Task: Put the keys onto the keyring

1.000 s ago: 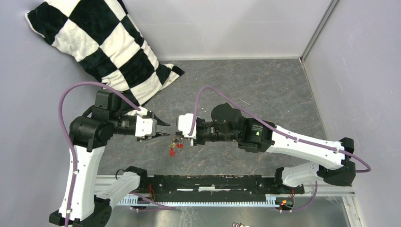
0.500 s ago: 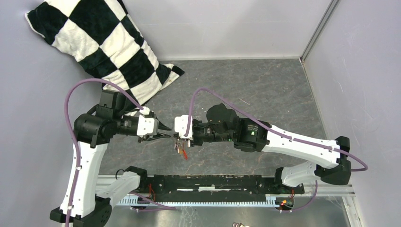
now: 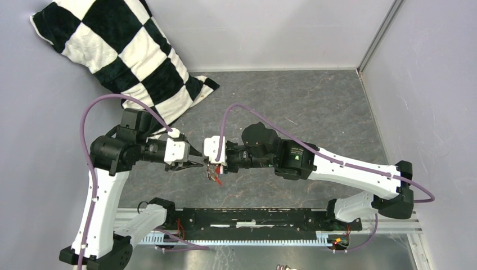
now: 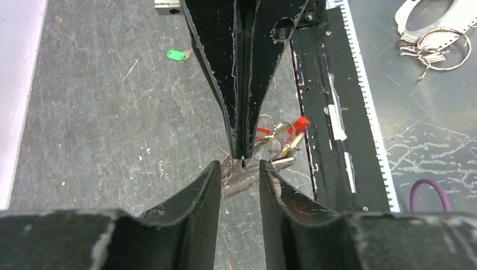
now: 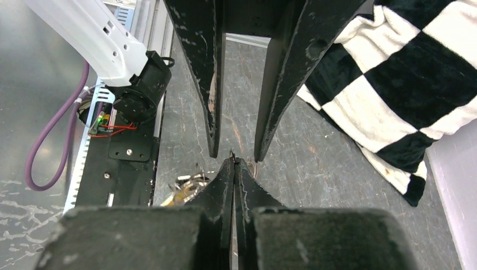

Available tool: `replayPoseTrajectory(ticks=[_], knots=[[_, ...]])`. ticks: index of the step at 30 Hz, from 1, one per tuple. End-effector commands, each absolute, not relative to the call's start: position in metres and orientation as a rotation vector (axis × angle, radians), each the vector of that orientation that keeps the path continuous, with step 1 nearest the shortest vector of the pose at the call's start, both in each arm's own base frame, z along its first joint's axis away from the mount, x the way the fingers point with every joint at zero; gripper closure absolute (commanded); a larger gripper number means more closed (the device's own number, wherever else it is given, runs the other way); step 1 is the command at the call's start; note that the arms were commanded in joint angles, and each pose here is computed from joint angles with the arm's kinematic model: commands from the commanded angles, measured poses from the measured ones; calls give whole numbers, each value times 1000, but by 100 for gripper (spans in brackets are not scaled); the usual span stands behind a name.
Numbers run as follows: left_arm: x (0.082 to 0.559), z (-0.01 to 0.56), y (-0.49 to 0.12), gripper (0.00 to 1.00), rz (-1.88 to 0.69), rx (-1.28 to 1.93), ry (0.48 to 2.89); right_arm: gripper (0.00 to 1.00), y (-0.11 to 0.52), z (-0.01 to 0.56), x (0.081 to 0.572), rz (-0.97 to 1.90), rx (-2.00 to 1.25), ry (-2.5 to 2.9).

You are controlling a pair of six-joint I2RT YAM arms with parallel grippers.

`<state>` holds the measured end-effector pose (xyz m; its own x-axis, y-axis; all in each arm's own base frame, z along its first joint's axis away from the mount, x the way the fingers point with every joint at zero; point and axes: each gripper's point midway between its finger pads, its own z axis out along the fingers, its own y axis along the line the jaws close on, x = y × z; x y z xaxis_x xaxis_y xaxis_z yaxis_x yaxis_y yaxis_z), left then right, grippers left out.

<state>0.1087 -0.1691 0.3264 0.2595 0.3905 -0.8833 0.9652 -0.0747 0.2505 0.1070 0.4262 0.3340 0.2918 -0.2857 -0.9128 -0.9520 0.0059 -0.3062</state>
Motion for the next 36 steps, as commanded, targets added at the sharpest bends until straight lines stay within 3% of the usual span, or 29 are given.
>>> replayPoseTrajectory(ticks=[1,7,12,18,21,29,36], knots=[[110,321,-171,65,-828,1632,1295,99,434,376,107,830,-1414,1124],[113,317,-171,79,-839,1637,1302,99,436,376,108,833,-1410,1131],[113,317,-172,97,-834,1641,1284,99,437,375,107,844,-1408,1138],[99,331,-179,98,-855,1646,1124,65,410,392,114,811,-1280,1125],[91,352,-188,98,-905,1583,1010,57,379,404,113,824,-1166,1065],[83,397,-202,98,-1083,1490,821,61,333,407,119,842,-907,1013],[72,403,-203,98,-1182,1521,717,66,338,420,110,929,-842,905]])
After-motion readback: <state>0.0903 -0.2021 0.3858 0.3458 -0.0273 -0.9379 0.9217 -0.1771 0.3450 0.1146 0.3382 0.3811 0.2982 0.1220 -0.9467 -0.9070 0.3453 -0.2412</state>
